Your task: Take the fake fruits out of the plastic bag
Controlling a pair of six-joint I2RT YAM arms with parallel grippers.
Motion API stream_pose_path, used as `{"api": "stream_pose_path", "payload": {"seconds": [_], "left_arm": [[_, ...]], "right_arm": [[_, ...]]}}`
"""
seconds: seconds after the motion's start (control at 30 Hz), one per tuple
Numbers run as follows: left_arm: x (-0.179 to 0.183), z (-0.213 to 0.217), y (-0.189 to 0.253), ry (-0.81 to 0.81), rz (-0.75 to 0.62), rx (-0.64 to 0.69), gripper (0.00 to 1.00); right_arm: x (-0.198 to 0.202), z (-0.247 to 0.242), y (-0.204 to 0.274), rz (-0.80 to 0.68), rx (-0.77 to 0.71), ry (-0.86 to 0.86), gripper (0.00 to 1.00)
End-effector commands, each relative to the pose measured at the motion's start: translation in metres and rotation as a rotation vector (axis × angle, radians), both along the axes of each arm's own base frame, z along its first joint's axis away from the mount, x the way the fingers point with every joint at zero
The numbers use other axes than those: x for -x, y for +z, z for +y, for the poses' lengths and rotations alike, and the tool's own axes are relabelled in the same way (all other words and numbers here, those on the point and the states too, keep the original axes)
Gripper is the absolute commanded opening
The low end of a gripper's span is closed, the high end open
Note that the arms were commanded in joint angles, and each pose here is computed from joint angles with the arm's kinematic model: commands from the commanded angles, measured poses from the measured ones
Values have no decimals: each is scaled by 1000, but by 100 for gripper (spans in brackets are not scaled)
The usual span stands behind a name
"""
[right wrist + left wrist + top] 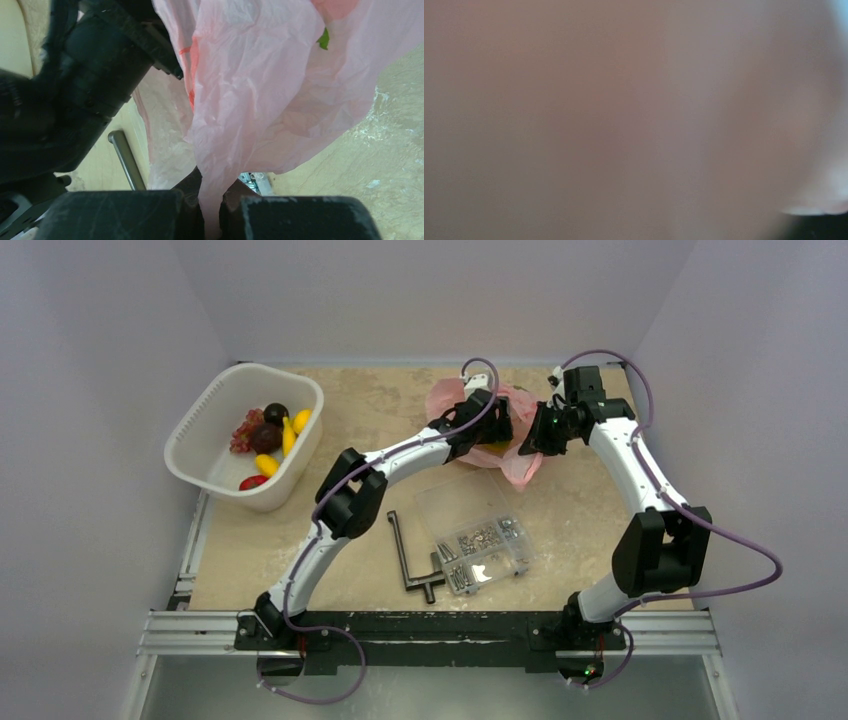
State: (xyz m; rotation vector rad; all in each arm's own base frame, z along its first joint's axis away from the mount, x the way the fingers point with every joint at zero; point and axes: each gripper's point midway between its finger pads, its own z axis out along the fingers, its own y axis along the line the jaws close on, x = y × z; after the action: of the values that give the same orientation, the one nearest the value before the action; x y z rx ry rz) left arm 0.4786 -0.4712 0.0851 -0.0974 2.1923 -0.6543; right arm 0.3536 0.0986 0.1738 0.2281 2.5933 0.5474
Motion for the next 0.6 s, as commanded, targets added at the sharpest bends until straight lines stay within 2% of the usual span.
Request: {"api": "stream_pose_path", "payload": {"seconds": [0.0,0.03,0.07,0.2,0.33,0.57], "left_arm": [[-6,-7,-1,103,70,61,93],[-7,-8,-3,111,80,70,94],[-8,-9,-6,125,95,77,99],[-2,-6,-26,182,219,107,100],[6,-15,-38,175,276,129,88],[-2,-10,-36,159,295,189,50]], "right_arm": [[0,-1,11,-47,15,8,0],[-1,-1,11,-48,14,9,0],[-2,0,13,-51,12,8,0],[-5,0,16,-59,13,8,0],[-8,0,16,-62,11,7,0],[-8,0,18,-70,10,2,0]]}}
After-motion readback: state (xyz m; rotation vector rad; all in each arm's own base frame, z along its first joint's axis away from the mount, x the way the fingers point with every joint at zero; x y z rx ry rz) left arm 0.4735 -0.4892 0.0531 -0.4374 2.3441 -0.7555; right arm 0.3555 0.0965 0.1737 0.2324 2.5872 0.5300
